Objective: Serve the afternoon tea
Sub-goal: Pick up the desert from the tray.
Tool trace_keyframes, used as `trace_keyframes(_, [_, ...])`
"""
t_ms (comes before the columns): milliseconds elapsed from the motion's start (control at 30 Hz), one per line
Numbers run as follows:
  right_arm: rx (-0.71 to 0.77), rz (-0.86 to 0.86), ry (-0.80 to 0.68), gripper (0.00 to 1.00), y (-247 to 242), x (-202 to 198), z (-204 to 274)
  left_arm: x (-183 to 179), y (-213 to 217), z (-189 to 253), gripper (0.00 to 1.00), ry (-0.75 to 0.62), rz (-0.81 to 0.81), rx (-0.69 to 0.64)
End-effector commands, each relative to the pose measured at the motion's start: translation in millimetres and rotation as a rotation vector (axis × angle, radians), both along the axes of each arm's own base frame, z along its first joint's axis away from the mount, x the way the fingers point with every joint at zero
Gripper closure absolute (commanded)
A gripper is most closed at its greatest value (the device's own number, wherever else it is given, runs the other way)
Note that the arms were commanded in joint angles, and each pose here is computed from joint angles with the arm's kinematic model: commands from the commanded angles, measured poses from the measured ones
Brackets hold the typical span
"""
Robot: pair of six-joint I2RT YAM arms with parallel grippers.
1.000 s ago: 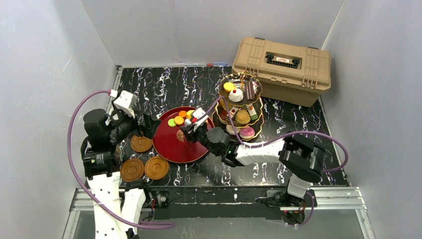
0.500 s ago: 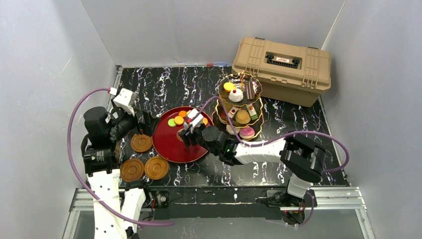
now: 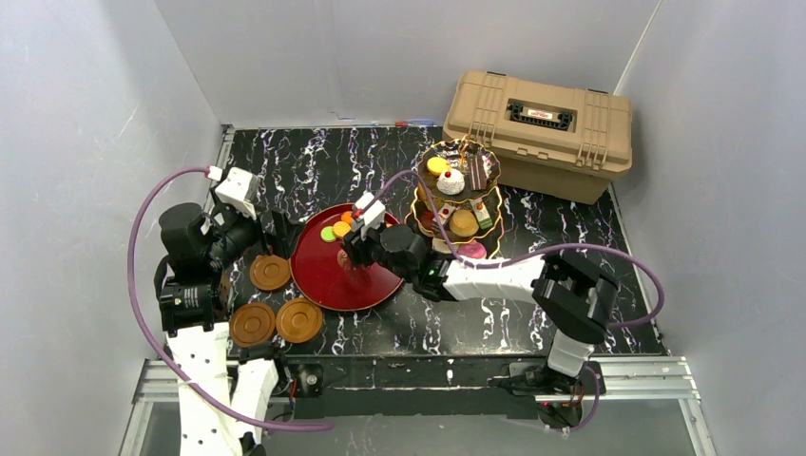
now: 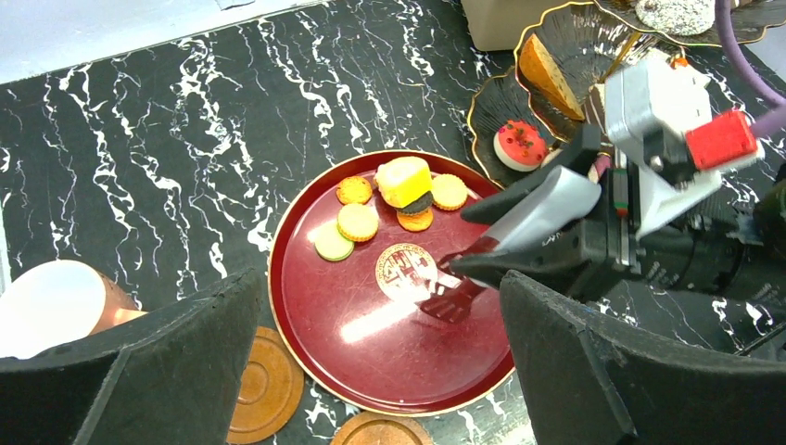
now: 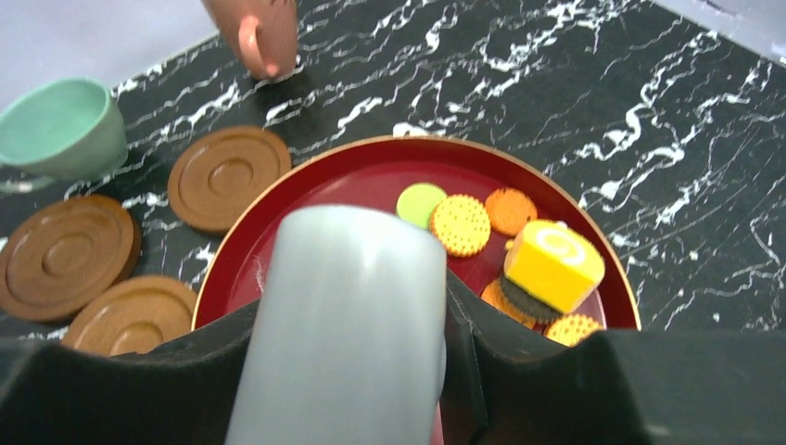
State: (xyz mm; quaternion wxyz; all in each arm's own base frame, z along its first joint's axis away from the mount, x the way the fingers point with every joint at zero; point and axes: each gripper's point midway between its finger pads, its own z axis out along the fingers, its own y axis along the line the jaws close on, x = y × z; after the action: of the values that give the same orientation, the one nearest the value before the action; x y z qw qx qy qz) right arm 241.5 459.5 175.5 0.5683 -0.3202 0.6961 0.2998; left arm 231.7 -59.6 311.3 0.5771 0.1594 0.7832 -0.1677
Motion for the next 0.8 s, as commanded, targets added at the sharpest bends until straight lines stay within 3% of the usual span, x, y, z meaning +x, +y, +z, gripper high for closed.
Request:
trace_keyframes(0, [0.125,0.007,-0.048,0.48,19,26,47,1,1,16,0.02,-0.041,0.004,0.011])
trace_keyframes(267, [0.197,-0.016,-0.111,0.46,40,71,71,6,2,23,0.02,-0.048,0.009,0.009])
trace_keyframes(767, [0.22,-0.057,-0.14,0.41,52,107,51,12,2,28,0.02,-0.046,0.008,0.0])
